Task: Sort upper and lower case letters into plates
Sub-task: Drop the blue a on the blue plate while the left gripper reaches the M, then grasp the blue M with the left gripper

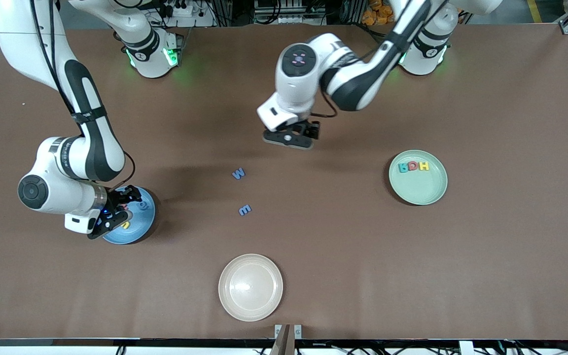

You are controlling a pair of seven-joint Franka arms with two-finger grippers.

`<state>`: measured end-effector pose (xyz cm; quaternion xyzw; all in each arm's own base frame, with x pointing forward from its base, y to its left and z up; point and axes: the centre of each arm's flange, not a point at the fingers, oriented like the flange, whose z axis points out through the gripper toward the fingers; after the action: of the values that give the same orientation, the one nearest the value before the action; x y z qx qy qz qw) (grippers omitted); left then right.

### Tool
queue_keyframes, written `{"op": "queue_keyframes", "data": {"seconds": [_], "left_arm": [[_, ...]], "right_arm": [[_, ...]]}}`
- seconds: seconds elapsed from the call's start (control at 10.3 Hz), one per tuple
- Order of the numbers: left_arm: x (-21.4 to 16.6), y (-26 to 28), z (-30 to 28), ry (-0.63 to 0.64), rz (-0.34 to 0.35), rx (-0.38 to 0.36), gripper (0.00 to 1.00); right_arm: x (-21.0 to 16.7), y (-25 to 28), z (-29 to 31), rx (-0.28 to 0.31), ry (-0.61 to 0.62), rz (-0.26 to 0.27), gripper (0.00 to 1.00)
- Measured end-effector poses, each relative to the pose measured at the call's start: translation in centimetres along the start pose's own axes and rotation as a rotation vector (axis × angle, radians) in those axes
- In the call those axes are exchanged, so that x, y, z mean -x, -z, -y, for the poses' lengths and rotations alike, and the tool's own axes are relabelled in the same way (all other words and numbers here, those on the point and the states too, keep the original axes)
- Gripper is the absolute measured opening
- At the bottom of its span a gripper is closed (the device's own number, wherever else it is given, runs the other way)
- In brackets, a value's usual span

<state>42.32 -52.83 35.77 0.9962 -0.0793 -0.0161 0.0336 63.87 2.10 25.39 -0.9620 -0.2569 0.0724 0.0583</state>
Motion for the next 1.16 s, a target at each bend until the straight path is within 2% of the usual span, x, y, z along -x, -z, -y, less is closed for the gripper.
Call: {"op": "queue_keyframes", "data": {"seconds": [0.1, 0.19, 0.49, 0.78, 1.16], "left_arm": [[0.2, -1.3, -1.8, 0.037, 0.006, 0.002, 1.00], [0.3, -2.9, -3.1, 0.067, 0.009, -0.008, 1.00], [-0.6, -7.7, -6.3, 0.274, -0.034, -0.012, 1.00], [-3.7, -10.1, -6.0, 0.540, -0.106, 0.064, 1.00], [-6.4, -11.5, -6.6, 0.818, -0.133, 0.146, 1.00]], "right_arm": [[-0.1, 0.2, -0.1, 0.005, -0.001, -0.006, 0.92], [-0.4, 0.4, -0.4, 0.010, -0.002, -0.014, 1.00], [-0.8, 1.1, -2.2, 0.027, -0.022, -0.038, 1.00], [-0.9, 1.5, -3.8, 0.043, -0.041, -0.064, 1.00], [-3.2, 2.7, -2.5, 0.053, -0.121, -0.098, 1.00]]}}
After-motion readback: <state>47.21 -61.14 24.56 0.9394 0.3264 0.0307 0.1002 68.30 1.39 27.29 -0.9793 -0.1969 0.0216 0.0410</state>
